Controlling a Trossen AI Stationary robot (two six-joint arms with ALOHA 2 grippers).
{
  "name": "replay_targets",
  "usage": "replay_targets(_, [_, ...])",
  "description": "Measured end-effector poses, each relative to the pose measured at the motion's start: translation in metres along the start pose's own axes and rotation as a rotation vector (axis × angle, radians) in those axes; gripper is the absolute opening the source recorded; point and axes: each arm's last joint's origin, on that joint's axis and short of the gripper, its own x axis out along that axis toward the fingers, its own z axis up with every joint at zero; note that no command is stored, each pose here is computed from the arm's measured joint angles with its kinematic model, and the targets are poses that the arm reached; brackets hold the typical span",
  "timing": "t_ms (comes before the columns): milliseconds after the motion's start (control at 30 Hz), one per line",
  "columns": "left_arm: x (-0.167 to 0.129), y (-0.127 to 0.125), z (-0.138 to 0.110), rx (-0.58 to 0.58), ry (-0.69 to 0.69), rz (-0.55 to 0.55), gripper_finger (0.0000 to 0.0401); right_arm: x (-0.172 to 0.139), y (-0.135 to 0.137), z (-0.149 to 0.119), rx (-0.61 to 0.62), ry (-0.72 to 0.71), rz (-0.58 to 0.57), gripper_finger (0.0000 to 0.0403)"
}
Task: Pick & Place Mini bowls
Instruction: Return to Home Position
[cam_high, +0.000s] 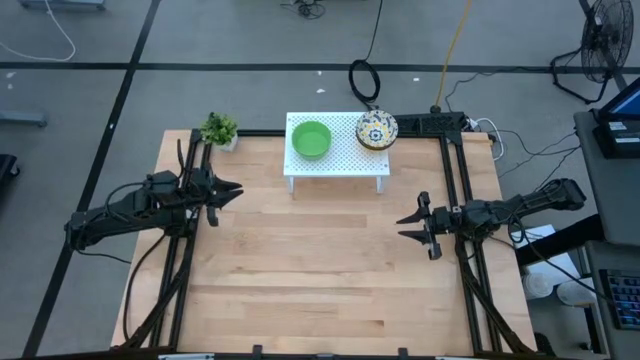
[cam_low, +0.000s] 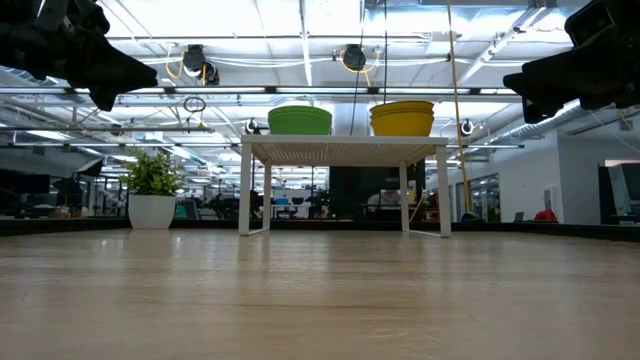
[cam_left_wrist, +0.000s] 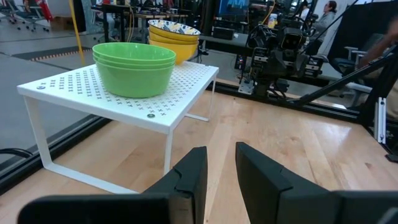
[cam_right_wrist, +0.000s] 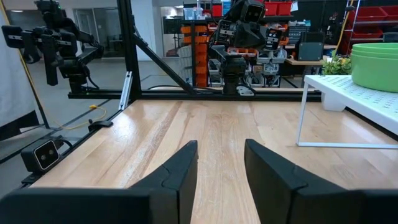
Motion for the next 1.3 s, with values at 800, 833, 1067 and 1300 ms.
replay_targets(800, [0.0,0.0,0.0001,0.0,0.0,0.0,0.0088,0.0,0.0,0.0,0.0,0.0,0.0,0.0121])
replay_targets(833, [0.0,0.0,0.0,0.0,0.0,0.0,0.0088,0.0,0.0,0.0,0.0,0.0,0.0,0.0121])
replay_targets(1067, [0.0,0.0,0.0,0.0,0.0,0.0,0.0088,0.0,0.0,0.0,0.0,0.0,0.0,0.0125])
replay_targets(1300, [0.0,0.0,0.0001,0.0,0.0,0.0,0.0088,0.0,0.0,0.0,0.0,0.0,0.0,0.0125])
